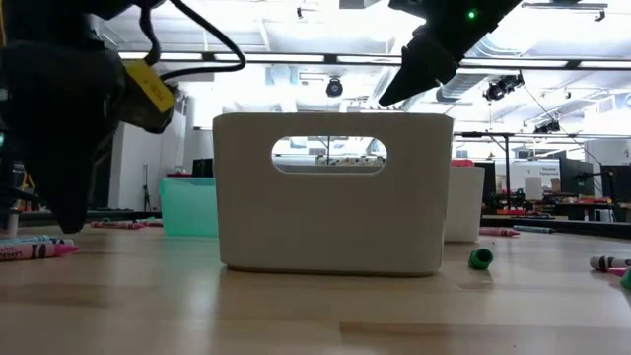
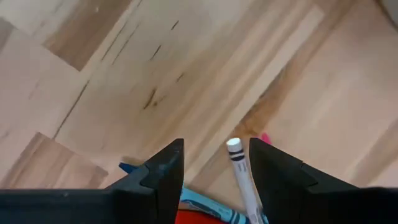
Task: Sort crayons
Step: Put the white crayon into the gray bin
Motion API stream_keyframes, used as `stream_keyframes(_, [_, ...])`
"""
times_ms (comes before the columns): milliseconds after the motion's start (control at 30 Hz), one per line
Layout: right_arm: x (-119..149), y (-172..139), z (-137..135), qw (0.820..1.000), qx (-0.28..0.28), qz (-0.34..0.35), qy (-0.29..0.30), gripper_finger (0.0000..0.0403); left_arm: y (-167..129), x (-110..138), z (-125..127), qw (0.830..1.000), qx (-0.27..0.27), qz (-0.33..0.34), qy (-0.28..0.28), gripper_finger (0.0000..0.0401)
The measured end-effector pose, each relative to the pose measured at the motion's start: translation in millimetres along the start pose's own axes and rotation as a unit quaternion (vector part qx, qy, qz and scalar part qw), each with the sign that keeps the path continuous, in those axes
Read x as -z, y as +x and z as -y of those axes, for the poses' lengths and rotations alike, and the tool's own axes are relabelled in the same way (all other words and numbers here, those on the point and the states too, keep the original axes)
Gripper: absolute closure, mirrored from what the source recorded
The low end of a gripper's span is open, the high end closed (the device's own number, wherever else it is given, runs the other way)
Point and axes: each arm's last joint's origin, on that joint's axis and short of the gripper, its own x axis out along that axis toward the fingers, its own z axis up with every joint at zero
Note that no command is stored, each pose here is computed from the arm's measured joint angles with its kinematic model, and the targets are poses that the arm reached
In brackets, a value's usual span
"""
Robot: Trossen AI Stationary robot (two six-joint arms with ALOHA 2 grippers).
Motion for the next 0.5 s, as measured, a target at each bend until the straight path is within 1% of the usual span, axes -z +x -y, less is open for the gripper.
stream_keyframes(167, [0.0, 0.0, 0.0, 1.000, 0.000, 0.000, 0.001, 0.0187, 6.9, 6.7, 2.8, 1.000, -0.012, -0.005, -0.004, 0.0233])
stream_keyframes(500, [0.2, 0.0, 0.0, 1.000, 0.000, -0.001, 0.011, 0.0187, 17.4, 7.6, 2.4, 0.999, -0.037, -0.009, 0.006, 0.0233])
